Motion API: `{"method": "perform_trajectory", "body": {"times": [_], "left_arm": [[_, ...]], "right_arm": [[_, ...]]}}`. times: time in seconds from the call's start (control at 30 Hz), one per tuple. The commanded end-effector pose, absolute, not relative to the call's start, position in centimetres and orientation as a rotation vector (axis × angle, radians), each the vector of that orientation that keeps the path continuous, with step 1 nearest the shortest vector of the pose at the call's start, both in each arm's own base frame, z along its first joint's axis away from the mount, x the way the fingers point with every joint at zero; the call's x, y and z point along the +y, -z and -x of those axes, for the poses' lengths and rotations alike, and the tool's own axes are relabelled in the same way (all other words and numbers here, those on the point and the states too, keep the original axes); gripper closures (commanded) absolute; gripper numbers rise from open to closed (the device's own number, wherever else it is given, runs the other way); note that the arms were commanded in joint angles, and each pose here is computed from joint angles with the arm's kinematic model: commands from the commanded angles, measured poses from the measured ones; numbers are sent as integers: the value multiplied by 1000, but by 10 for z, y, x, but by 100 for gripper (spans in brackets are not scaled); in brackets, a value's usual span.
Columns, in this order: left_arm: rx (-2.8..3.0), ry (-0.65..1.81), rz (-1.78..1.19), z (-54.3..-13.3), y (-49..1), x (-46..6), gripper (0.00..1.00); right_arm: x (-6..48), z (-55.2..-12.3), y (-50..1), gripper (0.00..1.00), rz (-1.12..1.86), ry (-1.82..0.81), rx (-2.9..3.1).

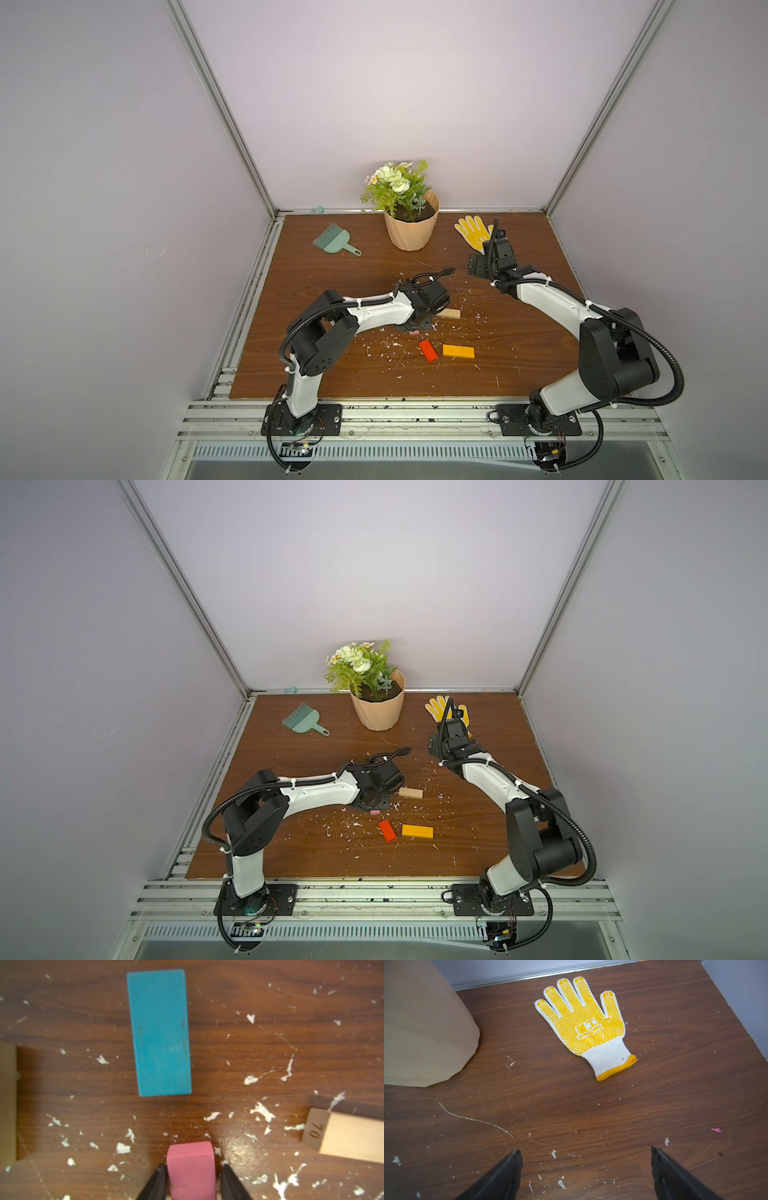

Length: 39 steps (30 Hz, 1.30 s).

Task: Assemble the letter t with building blocks
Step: Assemble the building block at the center of the board.

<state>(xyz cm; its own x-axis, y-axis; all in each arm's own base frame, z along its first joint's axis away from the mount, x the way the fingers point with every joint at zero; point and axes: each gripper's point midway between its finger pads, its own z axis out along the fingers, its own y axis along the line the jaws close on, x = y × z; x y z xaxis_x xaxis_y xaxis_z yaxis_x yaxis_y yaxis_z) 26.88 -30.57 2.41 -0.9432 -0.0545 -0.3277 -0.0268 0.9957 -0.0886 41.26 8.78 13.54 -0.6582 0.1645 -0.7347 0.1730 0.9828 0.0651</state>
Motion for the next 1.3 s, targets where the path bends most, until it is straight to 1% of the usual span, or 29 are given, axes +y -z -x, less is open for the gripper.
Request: {"method": "perform_trajectory", "body": {"times": [0.0, 0.1, 0.13, 0.27, 0.73, 1.27], "left_arm": [[2837, 69, 84, -258, -9, -299, 68], [2828, 57, 94, -259, -13, -295, 76], [2826, 58, 93, -259, -15, -295, 76], [2796, 12, 115, -264, -21, -288, 75], [2787, -42, 160, -280, -20, -266, 75], [2791, -87, 94, -292, -10, -267, 74]], "right_arm": [[87, -413, -153, 1, -253, -15, 2250], [87, -413, -152, 1, -256, -12, 2251], [87, -413, -152, 1, -255, -11, 2251], [88, -414, -153, 1, -253, -21, 2250], [88, -412, -150, 1, -249, -18, 2257], [89, -412, -149, 1, -245, -24, 2262]]}}
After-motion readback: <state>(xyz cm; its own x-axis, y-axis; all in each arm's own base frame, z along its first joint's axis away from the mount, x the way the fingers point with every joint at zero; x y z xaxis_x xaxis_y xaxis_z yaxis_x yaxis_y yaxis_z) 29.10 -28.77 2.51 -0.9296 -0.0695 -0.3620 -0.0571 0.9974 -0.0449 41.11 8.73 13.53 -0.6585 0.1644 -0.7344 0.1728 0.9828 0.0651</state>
